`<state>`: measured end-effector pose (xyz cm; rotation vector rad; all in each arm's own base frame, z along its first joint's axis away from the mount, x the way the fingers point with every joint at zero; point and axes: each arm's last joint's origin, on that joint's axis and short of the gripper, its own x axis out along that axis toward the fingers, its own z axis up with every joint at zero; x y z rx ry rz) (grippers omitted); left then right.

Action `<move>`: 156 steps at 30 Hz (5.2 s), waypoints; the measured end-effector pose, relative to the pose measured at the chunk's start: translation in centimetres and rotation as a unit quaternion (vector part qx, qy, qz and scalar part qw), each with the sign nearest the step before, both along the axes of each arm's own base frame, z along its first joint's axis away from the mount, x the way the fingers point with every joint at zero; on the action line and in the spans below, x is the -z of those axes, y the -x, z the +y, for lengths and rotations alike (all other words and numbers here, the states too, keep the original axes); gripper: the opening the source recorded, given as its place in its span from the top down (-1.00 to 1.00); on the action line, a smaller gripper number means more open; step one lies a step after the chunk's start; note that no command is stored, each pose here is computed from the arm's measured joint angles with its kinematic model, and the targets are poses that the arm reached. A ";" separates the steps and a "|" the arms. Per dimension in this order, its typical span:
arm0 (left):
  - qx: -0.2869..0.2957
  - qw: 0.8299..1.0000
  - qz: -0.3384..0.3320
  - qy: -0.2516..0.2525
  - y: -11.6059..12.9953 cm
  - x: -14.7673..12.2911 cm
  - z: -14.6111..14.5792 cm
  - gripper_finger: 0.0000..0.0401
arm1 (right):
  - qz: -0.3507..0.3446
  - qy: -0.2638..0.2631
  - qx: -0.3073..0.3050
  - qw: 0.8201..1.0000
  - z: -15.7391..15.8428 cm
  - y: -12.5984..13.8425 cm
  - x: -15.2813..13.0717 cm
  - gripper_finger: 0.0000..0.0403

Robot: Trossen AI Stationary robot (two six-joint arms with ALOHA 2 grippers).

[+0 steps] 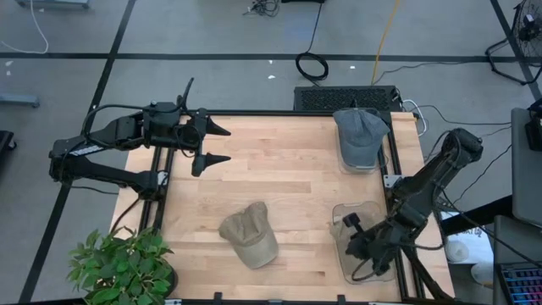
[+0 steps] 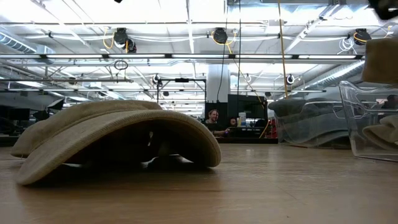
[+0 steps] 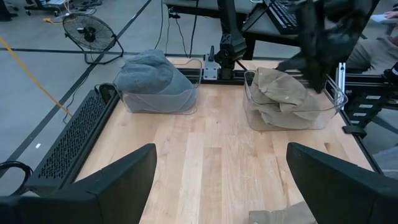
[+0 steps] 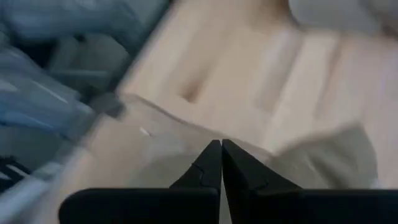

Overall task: Pick & Place hat
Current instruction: Put the left brown and blue cap into the bottom transparent bin, then put the brown and blue cap into the bottom transparent bin

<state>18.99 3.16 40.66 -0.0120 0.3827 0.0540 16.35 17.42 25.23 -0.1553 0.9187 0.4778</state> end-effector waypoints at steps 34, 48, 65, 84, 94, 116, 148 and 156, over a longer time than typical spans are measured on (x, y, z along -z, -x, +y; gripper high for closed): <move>0.000 1.000 0.000 0.001 0.0 0.0 0.0 -0.82 | 0.095 0.047 0.099 0.989 -3.0 0.1 4.2 1.00; 0.000 1.000 0.000 0.001 0.0 0.0 0.0 -0.82 | 0.214 -0.014 0.115 0.970 -1.4 3.5 3.3 1.00; 0.000 1.000 0.000 0.001 0.0 0.0 0.0 -0.82 | 0.219 -0.070 0.116 0.966 -2.0 4.3 6.0 1.00; -0.001 1.000 0.000 0.001 0.0 0.0 0.0 -0.82 | 0.068 -0.171 0.082 0.980 -4.0 4.7 1.5 1.00; 0.000 1.000 0.000 0.001 0.0 0.0 0.0 -0.82 | -0.241 -0.169 -0.001 0.956 -6.0 5.5 -3.7 1.00; 0.006 0.990 -0.085 -0.115 -0.5 -1.8 0.2 -0.82 | -0.493 -0.074 -0.006 0.867 -6.6 5.4 -2.0 1.00; -0.025 0.998 -0.013 0.050 -7.5 2.1 -0.6 -0.82 | -0.477 0.015 0.214 0.852 -13.9 4.9 -2.1 0.16; -0.013 0.981 0.158 0.110 -11.9 3.6 -6.0 -0.82 | -0.453 0.014 0.245 0.857 -14.6 5.0 -1.6 0.15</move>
